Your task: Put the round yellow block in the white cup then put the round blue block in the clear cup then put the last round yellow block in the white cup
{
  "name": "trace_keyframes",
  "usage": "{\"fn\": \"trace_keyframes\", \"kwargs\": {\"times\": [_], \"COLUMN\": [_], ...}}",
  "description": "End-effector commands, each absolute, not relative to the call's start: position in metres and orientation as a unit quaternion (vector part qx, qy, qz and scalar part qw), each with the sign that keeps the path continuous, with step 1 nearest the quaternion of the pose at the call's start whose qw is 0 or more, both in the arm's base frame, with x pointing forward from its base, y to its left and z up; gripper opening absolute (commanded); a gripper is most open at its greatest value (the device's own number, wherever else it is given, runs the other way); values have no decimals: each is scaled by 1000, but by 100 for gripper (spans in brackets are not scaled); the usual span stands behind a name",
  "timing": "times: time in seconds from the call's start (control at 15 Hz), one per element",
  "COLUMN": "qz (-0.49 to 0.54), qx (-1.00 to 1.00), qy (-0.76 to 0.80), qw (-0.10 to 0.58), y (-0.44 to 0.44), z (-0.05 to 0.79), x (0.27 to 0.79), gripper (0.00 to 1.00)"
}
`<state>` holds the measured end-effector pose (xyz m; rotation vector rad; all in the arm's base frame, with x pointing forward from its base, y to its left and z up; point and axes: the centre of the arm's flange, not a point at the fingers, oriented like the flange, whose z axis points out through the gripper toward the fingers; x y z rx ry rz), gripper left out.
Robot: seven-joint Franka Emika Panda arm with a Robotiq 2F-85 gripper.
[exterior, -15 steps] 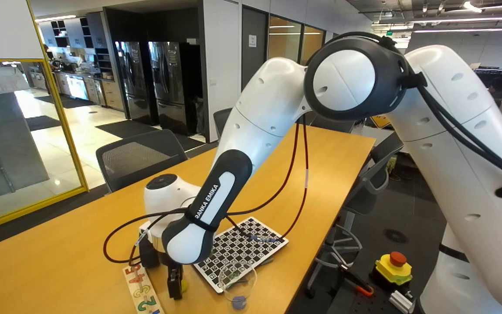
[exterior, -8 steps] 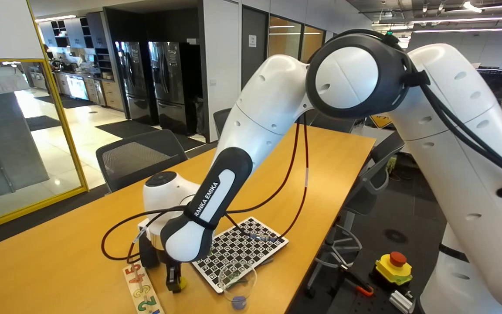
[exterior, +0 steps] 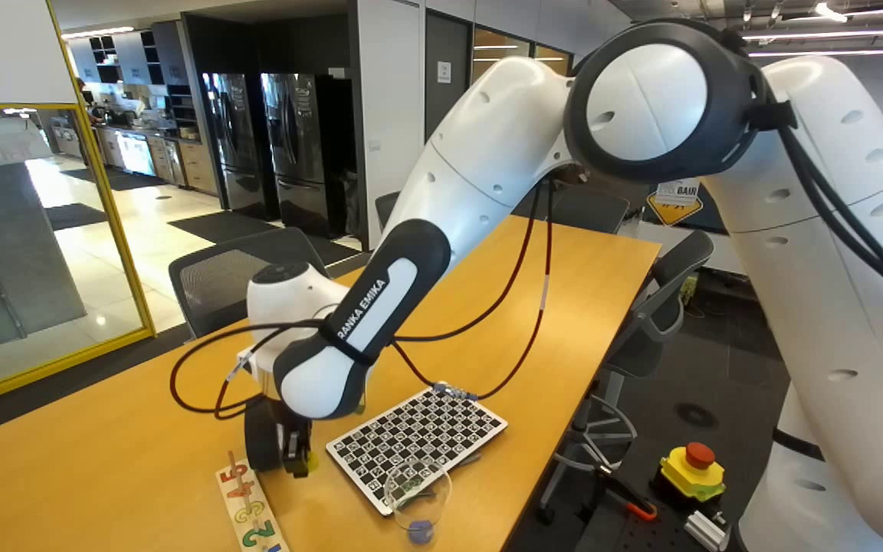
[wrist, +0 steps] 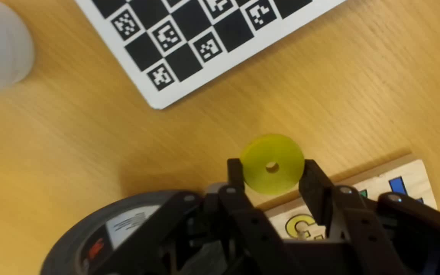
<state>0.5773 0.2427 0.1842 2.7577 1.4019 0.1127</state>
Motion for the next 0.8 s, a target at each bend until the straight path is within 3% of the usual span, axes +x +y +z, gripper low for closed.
{"fn": "trace_keyframes", "kwargs": {"times": [0.0, 0.33, 0.73], "qz": [49, 54, 38], "qx": [899, 914, 927], "qy": [434, 400, 370], "qw": [33, 47, 52], "y": [231, 191, 129], "z": [262, 305, 294], "x": [595, 629, 676], "gripper": [21, 21, 21]}}
